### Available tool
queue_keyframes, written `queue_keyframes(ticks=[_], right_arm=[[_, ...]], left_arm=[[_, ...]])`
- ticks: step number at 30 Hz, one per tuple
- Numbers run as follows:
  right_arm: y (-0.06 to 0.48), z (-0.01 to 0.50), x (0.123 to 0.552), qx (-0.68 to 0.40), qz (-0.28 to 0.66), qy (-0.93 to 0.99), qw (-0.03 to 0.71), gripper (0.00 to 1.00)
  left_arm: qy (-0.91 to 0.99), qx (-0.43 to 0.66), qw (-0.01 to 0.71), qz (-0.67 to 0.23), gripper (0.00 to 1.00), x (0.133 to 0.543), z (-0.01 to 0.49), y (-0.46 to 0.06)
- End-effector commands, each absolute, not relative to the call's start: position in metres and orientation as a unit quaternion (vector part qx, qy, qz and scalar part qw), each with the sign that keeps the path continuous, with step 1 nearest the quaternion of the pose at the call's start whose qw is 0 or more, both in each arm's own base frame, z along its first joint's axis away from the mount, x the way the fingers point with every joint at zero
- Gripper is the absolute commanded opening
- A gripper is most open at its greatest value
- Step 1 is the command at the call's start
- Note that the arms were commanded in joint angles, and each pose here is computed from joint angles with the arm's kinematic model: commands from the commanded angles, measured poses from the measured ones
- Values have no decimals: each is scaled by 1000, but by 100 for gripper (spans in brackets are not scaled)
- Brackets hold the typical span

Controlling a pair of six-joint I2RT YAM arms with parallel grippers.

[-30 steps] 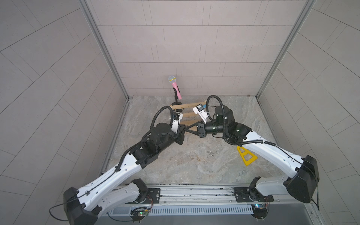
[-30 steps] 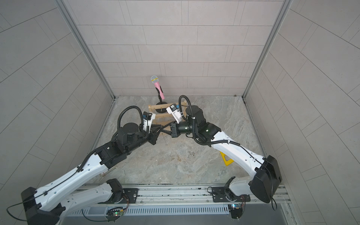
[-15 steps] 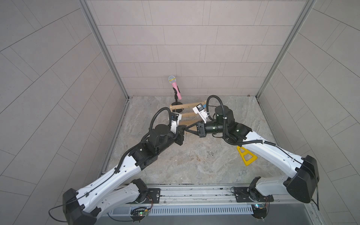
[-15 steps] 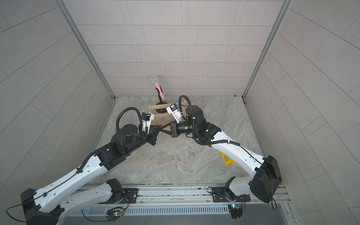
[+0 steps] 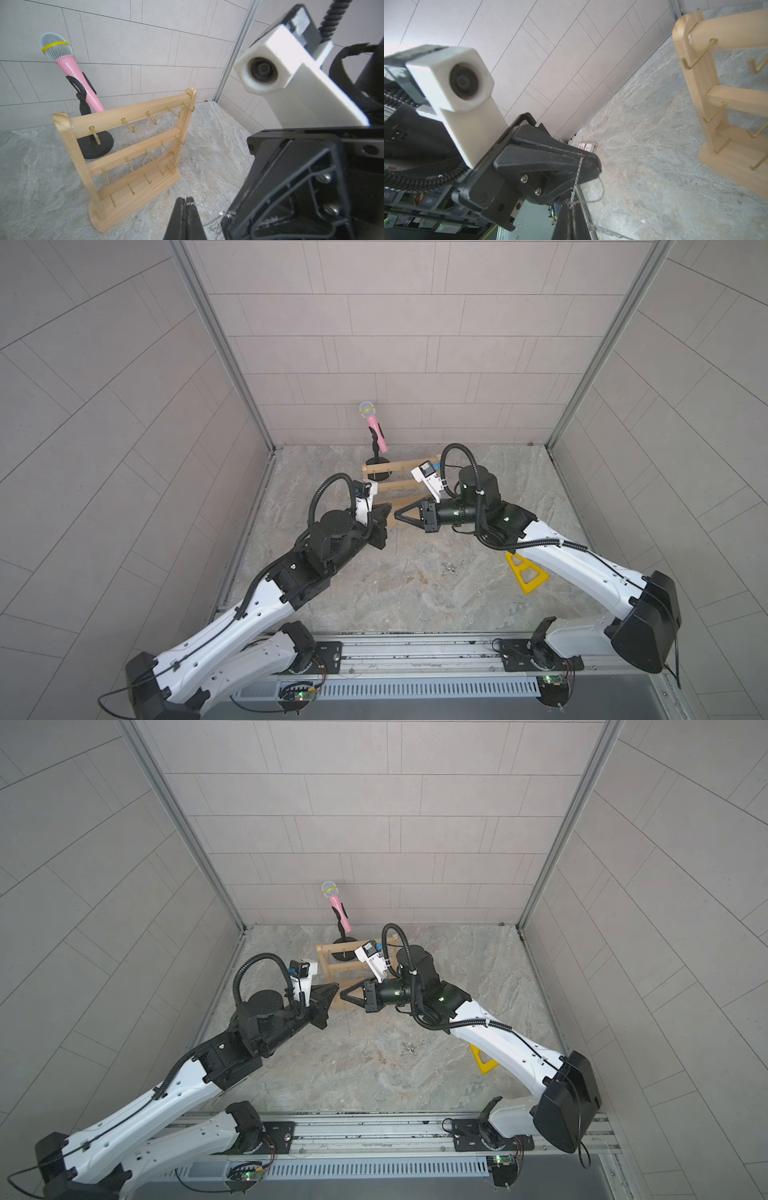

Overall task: Hang the necklace on the jewelry display stand
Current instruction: Pick up the necklace from the center of the board.

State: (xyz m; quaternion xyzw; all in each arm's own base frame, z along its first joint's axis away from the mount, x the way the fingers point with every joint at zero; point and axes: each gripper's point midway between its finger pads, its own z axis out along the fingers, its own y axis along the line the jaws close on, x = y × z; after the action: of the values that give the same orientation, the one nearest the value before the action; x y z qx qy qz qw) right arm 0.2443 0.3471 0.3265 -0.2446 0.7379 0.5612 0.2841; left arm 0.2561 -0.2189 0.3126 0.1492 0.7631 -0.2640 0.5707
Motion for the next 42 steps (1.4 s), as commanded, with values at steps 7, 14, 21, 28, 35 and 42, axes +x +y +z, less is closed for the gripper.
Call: queue_keyframes(ticks=[7, 14, 21, 28, 35, 42], right_arm=[[356, 324, 243, -241, 590, 723, 267, 0], [359, 325, 243, -244, 595, 719, 266, 12], [358, 325, 241, -246, 596, 716, 267, 19], [356, 326, 246, -241, 588, 719, 281, 19], [358, 338, 250, -253, 582, 713, 298, 20], [364, 346, 254, -260, 583, 706, 307, 20]], left_arm=[[733, 131, 610, -269, 0, 258, 337, -212], [721, 143, 620, -274, 0, 256, 344, -215], [704, 149, 639, -271, 0, 251, 356, -209], [697, 155, 646, -270, 0, 247, 360, -206], [684, 164, 655, -278, 0, 238, 372, -203], [682, 175, 650, -284, 0, 235, 373, -206]])
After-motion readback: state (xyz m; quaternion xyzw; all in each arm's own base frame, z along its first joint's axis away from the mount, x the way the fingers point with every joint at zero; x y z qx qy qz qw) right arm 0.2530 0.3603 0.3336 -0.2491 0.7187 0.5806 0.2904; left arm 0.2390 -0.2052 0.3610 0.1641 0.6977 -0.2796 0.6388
